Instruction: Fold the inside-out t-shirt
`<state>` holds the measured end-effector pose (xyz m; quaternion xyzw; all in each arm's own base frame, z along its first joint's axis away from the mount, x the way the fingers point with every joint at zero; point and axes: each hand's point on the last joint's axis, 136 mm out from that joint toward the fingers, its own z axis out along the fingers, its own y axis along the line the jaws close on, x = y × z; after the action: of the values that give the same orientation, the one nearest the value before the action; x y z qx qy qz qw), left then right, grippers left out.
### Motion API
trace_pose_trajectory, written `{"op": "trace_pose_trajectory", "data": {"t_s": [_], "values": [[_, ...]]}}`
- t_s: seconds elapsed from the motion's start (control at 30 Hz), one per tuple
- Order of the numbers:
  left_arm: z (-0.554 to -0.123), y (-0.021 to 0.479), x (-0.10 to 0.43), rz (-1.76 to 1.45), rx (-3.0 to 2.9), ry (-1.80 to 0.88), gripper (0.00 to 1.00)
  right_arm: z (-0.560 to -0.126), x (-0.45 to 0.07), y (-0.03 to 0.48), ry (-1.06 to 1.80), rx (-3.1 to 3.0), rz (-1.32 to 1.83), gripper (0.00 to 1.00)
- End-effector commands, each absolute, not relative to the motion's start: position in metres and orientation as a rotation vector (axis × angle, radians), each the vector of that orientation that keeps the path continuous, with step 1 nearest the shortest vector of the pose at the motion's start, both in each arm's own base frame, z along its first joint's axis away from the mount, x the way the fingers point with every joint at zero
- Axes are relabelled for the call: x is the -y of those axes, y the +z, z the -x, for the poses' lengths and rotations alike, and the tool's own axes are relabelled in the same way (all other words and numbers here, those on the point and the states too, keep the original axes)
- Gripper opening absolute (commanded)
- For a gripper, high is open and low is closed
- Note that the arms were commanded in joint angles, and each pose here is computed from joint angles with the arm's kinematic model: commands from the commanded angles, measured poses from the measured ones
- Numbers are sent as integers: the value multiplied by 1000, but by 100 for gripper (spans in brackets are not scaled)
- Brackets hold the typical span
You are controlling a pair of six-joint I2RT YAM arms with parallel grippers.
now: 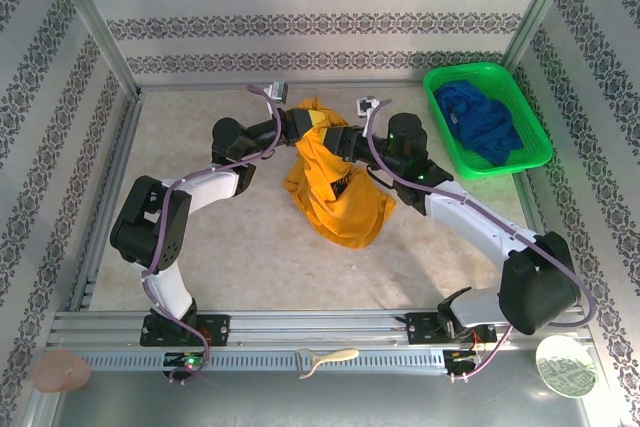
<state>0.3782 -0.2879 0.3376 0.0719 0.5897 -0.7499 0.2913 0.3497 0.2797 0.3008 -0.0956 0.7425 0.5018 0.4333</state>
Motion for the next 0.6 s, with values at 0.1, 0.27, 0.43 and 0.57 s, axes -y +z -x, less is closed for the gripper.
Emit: {"op": "trace_pose_trajectory", "data": {"t_s": [0.1,0.27,0.43,0.57], "values": [[-376,358,277,-271,-1473,-1964,3,-363,-266,343,1281,-1747,194,0],[-397,348,239,-142,-1498,-1761,48,-354,-249,369,1270,-1729,177,0],[-381,316,220,-70,-1645,-1426,60,-349,-244,382,1224,-1756,173,0],[-338,304,238,-192,-1744,-1102,64,-348,-241,381,1178,-1784,151,0]]}}
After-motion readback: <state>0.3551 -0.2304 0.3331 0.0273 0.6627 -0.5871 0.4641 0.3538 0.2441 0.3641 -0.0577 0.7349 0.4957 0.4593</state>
